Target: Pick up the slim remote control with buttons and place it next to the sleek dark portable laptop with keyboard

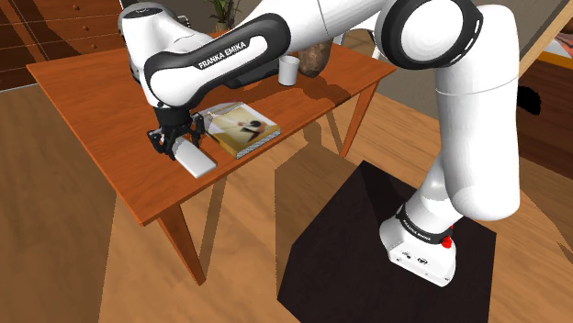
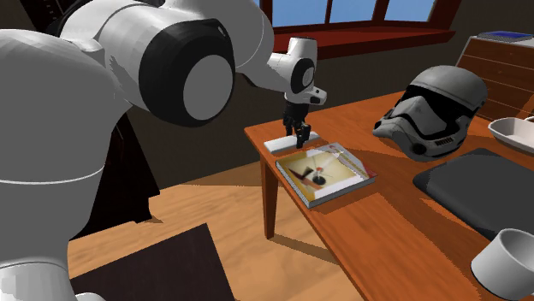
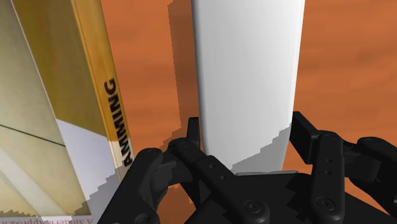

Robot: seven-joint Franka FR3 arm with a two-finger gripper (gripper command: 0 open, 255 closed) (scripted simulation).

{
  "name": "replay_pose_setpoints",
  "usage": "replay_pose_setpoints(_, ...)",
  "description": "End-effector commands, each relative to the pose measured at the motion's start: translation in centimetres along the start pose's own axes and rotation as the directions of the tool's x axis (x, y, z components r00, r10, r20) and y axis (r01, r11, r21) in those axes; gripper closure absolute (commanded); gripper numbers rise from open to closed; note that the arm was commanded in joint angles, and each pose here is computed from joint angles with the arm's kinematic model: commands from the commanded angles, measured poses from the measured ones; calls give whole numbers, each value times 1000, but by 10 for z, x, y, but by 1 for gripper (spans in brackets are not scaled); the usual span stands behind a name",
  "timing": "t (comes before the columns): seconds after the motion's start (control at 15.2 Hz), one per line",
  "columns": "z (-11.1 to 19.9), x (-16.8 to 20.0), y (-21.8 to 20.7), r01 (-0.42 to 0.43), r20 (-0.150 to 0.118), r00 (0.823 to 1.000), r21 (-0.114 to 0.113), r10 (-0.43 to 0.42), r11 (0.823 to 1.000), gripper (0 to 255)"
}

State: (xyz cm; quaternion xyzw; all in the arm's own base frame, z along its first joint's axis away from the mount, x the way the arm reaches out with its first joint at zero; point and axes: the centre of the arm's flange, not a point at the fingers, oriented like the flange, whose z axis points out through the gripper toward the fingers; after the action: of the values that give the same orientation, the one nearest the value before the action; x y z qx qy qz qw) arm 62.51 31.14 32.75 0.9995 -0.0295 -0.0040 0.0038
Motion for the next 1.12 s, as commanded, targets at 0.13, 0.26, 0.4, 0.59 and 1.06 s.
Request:
replay_pose_setpoints(0.13,-16,0,0,0,0,1000,0,0,1000,255)
replay_pose_setpoints(0.26,-26,0,0,0,0,1000,0,0,1000,255)
replay_pose_setpoints(0.4,-37,0,0,0,0,1000,0,0,1000,255)
replay_pose_setpoints(0.59,-53,0,0,0,0,1000,0,0,1000,255)
replay_pose_setpoints(1.06,-90,-1,1,0,0,1000,0,0,1000,255)
